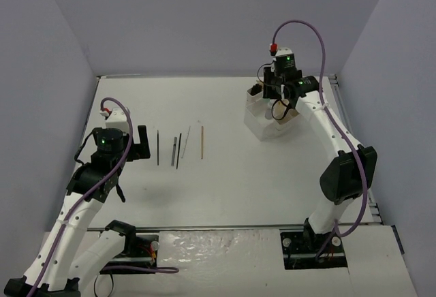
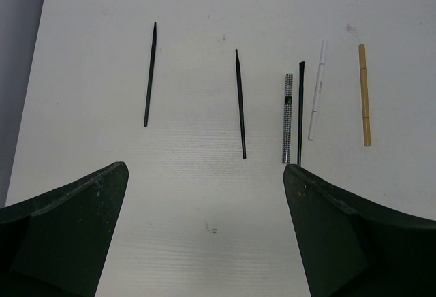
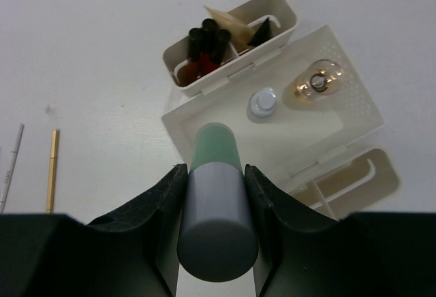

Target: Organize the makeup

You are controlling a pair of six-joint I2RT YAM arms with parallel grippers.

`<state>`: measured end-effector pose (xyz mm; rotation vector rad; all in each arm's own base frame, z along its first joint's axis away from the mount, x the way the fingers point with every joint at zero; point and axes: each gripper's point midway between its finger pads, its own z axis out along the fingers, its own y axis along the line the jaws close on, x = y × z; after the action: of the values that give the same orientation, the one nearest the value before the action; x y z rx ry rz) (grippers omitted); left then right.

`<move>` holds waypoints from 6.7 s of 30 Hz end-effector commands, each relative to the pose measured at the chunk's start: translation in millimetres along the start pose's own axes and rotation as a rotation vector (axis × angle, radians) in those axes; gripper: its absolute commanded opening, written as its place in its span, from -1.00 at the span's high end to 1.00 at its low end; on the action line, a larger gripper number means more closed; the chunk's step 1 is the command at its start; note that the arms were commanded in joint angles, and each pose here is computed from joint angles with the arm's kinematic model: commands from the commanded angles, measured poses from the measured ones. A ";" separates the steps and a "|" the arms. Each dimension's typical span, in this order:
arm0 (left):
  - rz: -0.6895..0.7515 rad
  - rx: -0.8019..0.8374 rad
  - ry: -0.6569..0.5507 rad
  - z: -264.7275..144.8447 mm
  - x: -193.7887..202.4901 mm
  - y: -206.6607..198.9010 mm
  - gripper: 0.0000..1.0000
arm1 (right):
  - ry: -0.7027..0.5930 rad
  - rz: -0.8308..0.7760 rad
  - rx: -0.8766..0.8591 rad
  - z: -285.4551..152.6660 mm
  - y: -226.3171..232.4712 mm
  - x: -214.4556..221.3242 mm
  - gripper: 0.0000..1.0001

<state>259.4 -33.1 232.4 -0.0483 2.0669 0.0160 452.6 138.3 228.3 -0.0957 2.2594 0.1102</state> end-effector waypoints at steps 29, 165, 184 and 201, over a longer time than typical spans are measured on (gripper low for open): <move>-0.037 0.020 -0.051 0.3 -18.0 -1.6 -0.94 | 0.202 0.016 0.004 91.3 -14.9 53.9 1.00; 0.126 0.437 0.036 97.4 -54.7 -125.4 1.00 | -0.297 0.026 -0.621 -204.4 73.8 48.1 -0.94; 0.129 0.888 -0.313 -52.7 -97.5 -281.0 1.00 | -0.362 0.068 -0.818 -205.1 129.0 -6.7 -0.54; 0.093 0.943 -0.331 -61.1 -100.9 -291.2 1.00 | -0.346 0.080 -0.852 -188.5 148.3 -6.6 0.14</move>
<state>265.7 -315.6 304.9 0.6435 1.7116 -0.7506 292.0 253.8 325.8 -0.3719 1.8676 1.0038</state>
